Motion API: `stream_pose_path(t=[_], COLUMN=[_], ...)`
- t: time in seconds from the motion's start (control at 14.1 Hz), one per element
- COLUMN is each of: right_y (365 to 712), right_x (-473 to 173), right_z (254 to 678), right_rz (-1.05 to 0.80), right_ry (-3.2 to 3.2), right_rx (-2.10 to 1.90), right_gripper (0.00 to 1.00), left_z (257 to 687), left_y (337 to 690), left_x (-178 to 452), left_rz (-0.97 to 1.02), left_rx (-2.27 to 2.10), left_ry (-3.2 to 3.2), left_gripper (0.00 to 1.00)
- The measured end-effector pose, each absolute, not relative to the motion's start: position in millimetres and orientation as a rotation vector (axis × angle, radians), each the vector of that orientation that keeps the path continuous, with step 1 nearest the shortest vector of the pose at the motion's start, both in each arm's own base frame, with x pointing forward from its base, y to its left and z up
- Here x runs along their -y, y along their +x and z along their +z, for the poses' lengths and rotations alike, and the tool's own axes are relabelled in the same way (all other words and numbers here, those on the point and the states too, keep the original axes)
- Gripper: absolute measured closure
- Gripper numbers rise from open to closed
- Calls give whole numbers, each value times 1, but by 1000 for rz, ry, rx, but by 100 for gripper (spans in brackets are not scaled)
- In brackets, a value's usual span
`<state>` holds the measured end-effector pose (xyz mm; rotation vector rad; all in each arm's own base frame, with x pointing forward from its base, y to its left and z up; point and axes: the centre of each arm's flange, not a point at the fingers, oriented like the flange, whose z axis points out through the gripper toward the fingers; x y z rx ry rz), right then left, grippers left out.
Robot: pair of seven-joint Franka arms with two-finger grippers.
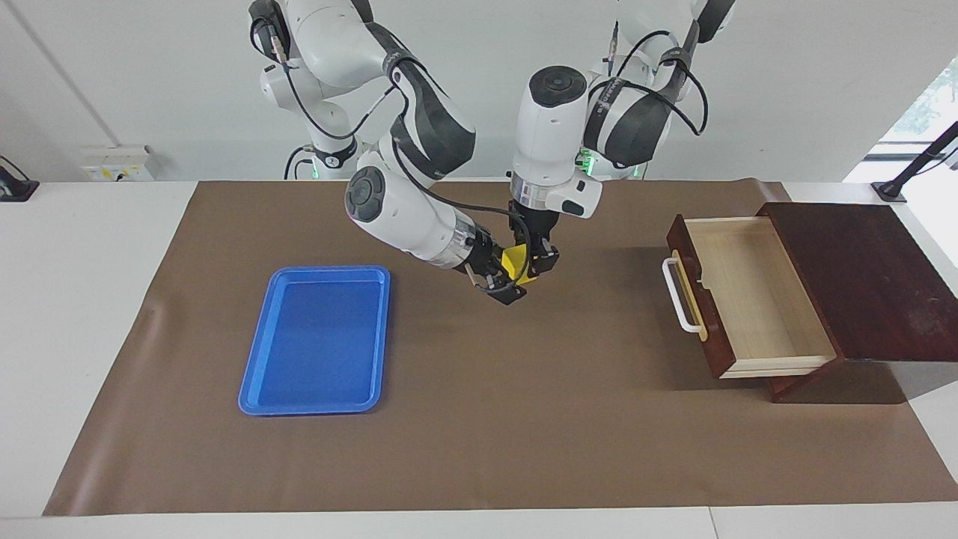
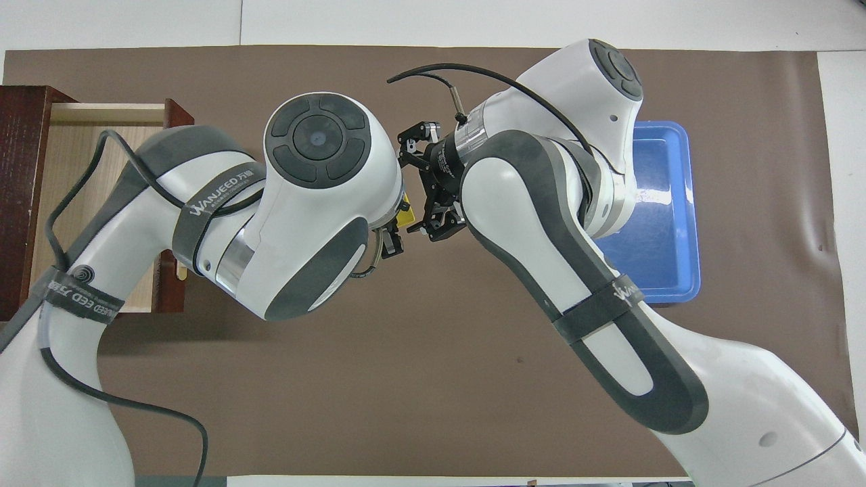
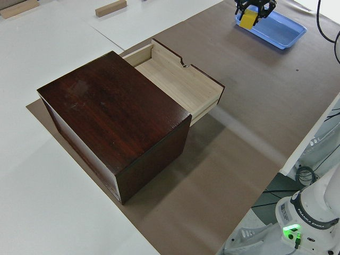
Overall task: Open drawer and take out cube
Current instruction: 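Grasp the cube with the right gripper while the left gripper releases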
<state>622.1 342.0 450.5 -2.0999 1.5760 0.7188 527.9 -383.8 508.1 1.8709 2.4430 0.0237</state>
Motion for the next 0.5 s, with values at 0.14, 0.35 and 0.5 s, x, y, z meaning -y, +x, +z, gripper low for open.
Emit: stream_pose_path(t=[0.14,0.35,0.5], right_y=[622,621,622], right_x=[-342,-343,-343], right_z=[450,451,451], right_rz=[721,716,714], right_ry=[-2101,-2110,-2113], right_rx=[-1576,-1560,-1553], right_gripper=[21,44,44], left_z=[508,507,508], left_y=[529,533,533], left_x=[383,380,380], left_rz=[28,40,41], left_rx=[-2443,-2444,-2445], left_ry=[1869,1859,1858], left_gripper=[45,45,45])
